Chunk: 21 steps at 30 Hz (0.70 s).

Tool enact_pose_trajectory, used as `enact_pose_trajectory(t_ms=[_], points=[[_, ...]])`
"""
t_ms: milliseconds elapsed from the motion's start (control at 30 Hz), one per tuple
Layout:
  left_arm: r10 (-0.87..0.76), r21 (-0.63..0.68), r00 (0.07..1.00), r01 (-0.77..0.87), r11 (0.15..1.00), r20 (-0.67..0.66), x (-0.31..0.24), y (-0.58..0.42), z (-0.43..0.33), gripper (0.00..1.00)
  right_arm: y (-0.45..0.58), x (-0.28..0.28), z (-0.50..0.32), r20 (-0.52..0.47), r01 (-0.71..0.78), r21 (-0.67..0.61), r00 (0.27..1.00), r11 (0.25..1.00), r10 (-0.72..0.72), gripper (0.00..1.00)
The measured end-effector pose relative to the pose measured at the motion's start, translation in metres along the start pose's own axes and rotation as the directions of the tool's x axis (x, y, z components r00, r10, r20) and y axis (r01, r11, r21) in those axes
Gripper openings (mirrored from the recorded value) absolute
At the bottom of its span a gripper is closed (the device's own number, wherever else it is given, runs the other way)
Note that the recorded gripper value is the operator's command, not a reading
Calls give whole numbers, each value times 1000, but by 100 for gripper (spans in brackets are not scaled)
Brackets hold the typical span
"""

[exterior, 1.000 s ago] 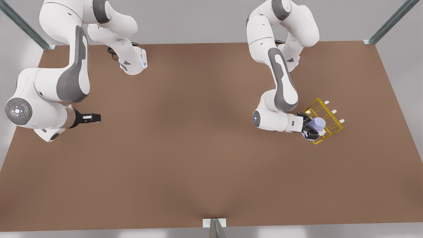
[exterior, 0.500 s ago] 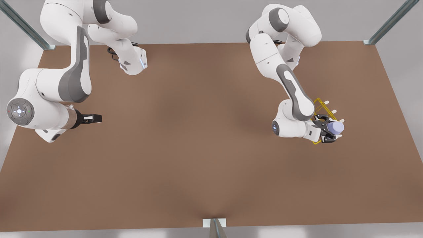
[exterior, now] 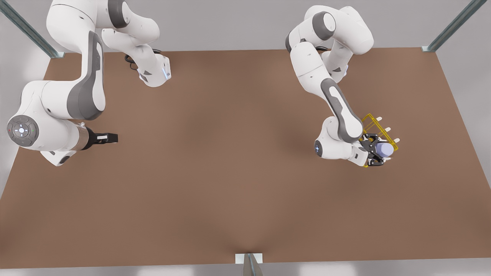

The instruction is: Place the cup on the cup holder

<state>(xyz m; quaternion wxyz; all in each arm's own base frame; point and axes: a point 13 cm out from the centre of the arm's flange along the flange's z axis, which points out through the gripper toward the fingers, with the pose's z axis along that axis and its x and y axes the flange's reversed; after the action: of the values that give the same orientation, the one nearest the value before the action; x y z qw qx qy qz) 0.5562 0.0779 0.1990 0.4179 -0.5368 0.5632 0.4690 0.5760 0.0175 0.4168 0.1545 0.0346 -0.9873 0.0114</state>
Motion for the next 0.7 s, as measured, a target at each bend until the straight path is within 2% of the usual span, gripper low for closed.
enact_pose_trajectory(t_ms=[133,200,233,300,367,400,467,500,533,600,633,700], points=[[-4,5,1000,4,1000,0,0,-1,-1,100,0,0,0,0,0,-2,1000,1000,0,100],[-36,31,999,37,999,-36,-18,-5,-20,100,-1,0,0,1,0,-2,1000,1000,0,100],[-61,70,993,68,995,-105,-33,-11,-55,100,-1,0,0,1,1,-2,1000,1000,-1,100],[-123,151,935,181,972,-331,-82,-46,-197,100,-1,0,0,2,1,-1,1000,1000,-1,100],[-83,210,858,216,954,-508,-161,-49,-315,100,-1,0,-1,2,2,0,1000,1000,-2,100],[-21,217,819,177,960,-573,-187,-42,-334,100,-1,0,-1,3,2,1,1000,1000,-2,100],[120,186,671,28,982,-732,-205,-40,-300,100,-1,0,-3,7,2,2,1000,1000,-2,100],[233,227,535,-79,971,-812,-194,-39,-287,100,-1,0,-4,8,2,2,1000,1000,-2,100],[383,336,377,-187,923,-843,-177,-31,-295,100,-1,0,-4,9,1,3,1000,1000,-1,100],[638,589,103,-296,752,-763,-159,0,-332,100,-1,0,-5,10,1,3,1000,1000,-1,100],[699,659,40,-299,691,-714,-172,15,-334,100,-1,0,-4,9,1,3,1000,1000,-1,100],[776,741,1,-299,602,-630,-204,46,-319,100,-1,0,-4,8,1,3,1000,1000,-1,100]])
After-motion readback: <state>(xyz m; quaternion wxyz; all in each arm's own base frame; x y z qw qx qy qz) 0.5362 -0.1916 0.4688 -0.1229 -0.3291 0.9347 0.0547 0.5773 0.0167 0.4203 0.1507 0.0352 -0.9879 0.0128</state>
